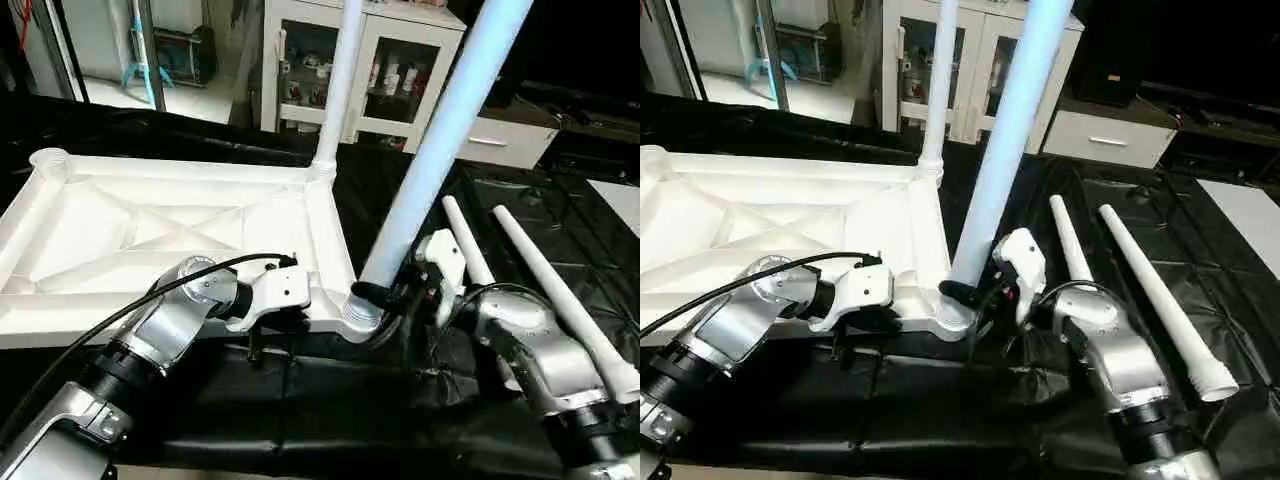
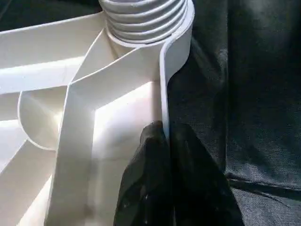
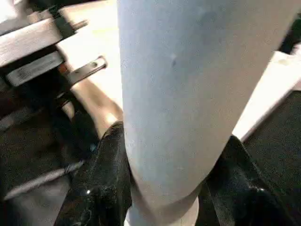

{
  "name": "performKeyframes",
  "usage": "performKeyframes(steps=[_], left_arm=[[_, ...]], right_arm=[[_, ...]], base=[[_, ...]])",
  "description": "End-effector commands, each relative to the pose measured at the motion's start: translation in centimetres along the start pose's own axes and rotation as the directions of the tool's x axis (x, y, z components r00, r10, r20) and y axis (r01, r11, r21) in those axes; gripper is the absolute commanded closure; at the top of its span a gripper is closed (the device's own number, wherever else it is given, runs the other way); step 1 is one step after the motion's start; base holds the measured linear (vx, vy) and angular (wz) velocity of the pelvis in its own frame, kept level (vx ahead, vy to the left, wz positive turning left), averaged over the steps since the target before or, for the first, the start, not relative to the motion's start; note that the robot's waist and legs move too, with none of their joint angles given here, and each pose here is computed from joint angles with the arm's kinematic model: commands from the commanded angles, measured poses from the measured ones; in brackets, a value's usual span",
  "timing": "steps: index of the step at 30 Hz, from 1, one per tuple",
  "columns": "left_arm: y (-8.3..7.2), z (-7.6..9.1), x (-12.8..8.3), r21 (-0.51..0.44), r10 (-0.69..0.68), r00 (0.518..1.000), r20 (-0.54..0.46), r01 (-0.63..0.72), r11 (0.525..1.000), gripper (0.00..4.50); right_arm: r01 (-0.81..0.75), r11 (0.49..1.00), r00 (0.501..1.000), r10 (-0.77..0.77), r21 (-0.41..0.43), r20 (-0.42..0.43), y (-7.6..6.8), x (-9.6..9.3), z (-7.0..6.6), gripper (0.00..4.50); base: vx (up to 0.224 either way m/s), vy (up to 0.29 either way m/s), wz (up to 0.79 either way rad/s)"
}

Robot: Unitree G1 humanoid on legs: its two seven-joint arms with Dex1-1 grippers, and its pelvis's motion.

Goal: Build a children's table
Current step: Pick table leg

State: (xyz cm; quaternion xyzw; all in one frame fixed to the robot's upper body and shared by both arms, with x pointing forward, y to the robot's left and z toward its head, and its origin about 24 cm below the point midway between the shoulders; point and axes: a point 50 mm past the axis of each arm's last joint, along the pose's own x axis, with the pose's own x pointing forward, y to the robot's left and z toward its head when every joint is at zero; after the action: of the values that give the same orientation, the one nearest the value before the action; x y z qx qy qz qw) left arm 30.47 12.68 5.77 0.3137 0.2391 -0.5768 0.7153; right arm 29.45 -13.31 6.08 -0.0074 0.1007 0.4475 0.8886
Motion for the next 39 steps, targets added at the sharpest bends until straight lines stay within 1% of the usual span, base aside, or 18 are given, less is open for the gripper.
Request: performKeyframes(steps=[1, 5, 7, 10, 11, 12, 15, 17, 18, 19, 20, 22, 28, 31, 34, 36, 38, 39], left_arm=[[-0.1, 0.2, 0.6, -0.037, 0.013, 1.000, 0.028, -0.012, 0.999, 4.50], [0.7, 0.6, 1.1, -0.103, 0.096, 0.994, 0.054, -0.090, 0.991, 4.50], [1.2, 1.4, 1.9, -0.168, 0.161, 0.984, 0.070, -0.148, 0.975, 4.50], [1.5, 1.7, 2.3, -0.193, 0.195, 0.979, 0.065, -0.179, 0.965, 4.50], [1.7, 1.9, 2.5, -0.208, 0.217, 0.975, 0.056, -0.201, 0.957, 4.50], [2.1, 2.2, 3.0, -0.241, 0.269, 0.963, 0.033, -0.254, 0.937, 4.50], [2.8, 2.9, 3.6, -0.271, 0.342, 0.940, 0.004, -0.328, 0.905, 4.50], [3.0, 3.3, 3.7, -0.276, 0.362, 0.932, 0.003, -0.348, 0.896, 4.50], [3.3, 3.7, 3.8, -0.286, 0.383, 0.924, 0.006, -0.365, 0.886, 4.50], [3.3, 3.7, 3.8, -0.286, 0.383, 0.924, 0.006, -0.365, 0.886, 4.50], [3.4, 4.1, 3.9, -0.293, 0.396, 0.918, 0.008, -0.376, 0.879, 4.50], [3.6, 4.2, 3.9, -0.295, 0.403, 0.915, 0.005, -0.384, 0.875, 4.50], [3.5, 4.0, 4.0, -0.298, 0.397, 0.918, -0.007, -0.381, 0.875, 4.50], [3.6, 3.9, 4.0, -0.300, 0.398, 0.917, -0.008, -0.382, 0.874, 4.50], [3.7, 3.8, 3.9, -0.305, 0.403, 0.915, -0.009, -0.386, 0.871, 4.50], [3.7, 3.7, 3.9, -0.304, 0.403, 0.915, -0.011, -0.387, 0.871, 4.50], [3.7, 3.7, 3.8, -0.303, 0.403, 0.915, -0.013, -0.388, 0.870, 4.50], [3.8, 3.6, 3.8, -0.303, 0.405, 0.914, -0.013, -0.389, 0.870, 4.50]], right_arm=[[0.260, 0.965, 0.935, -0.242, 0.036, -0.260, -2.2, -1.9, -4.8, 2.67], [0.368, 0.928, 0.905, -0.343, 0.056, -0.251, -2.5, -1.0, -4.7, 2.67], [0.479, 0.875, 0.854, -0.446, 0.070, -0.269, -2.6, 0.9, -4.8, 2.67], [0.540, 0.838, 0.816, -0.500, 0.074, -0.291, -2.8, 1.6, -4.9, 2.67], [0.588, 0.805, 0.783, -0.543, 0.079, -0.302, -3.1, 2.0, -5.0, 2.67], [0.698, 0.711, 0.695, -0.643, 0.084, -0.323, -3.6, 2.6, -5.1, 2.67], [0.828, 0.549, 0.550, -0.753, 0.118, -0.361, -4.1, 3.3, -5.2, 2.67], [0.849, 0.518, 0.519, -0.775, 0.108, -0.361, -4.1, 3.5, -5.2, 2.67], [0.870, 0.483, 0.485, -0.797, 0.101, -0.362, -4.1, 3.7, -5.1, 2.67], [0.870, 0.483, 0.485, -0.797, 0.101, -0.362, -4.1, 3.7, -5.1, 2.67], [0.893, 0.440, 0.444, -0.821, 0.098, -0.359, -4.1, 4.0, -4.9, 2.67], [0.905, 0.413, 0.421, -0.838, 0.100, -0.347, -4.2, 4.2, -4.6, 2.67], [0.906, 0.414, 0.419, -0.854, 0.085, -0.309, -4.4, 5.0, -3.5, 2.67], [0.893, 0.440, 0.448, -0.846, 0.096, -0.289, -4.3, 5.6, -3.1, 2.67], [0.870, 0.483, 0.491, -0.835, 0.096, -0.249, -4.0, 6.3, -2.4, 2.67], [0.845, 0.529, 0.533, -0.821, 0.079, -0.202, -3.9, 6.8, -1.7, 2.67], [0.825, 0.560, 0.564, -0.809, 0.075, -0.164, -3.8, 7.1, -1.0, 2.11], [0.813, 0.577, 0.581, -0.801, 0.072, -0.141, -3.8, 7.2, -0.5, 2.11]], base=[[0.000, 0.000, 0.00], [0.000, 0.000, 0.00], [0.000, 0.000, 0.00], [0.000, 0.000, 0.00], [0.000, 0.000, 0.00], [0.000, 0.000, 0.00], [0.000, 0.000, 0.00], [0.000, 0.000, 0.00], [0.000, 0.000, 0.00], [0.000, 0.000, 0.00], [0.000, 0.000, 0.00], [0.000, 0.000, 0.00], [0.000, 0.000, 0.00], [0.000, 0.000, 0.00], [0.000, 0.000, 0.00], [0.000, 0.000, 0.00], [0.000, 0.000, 0.00], [0.000, 0.000, 0.00]])
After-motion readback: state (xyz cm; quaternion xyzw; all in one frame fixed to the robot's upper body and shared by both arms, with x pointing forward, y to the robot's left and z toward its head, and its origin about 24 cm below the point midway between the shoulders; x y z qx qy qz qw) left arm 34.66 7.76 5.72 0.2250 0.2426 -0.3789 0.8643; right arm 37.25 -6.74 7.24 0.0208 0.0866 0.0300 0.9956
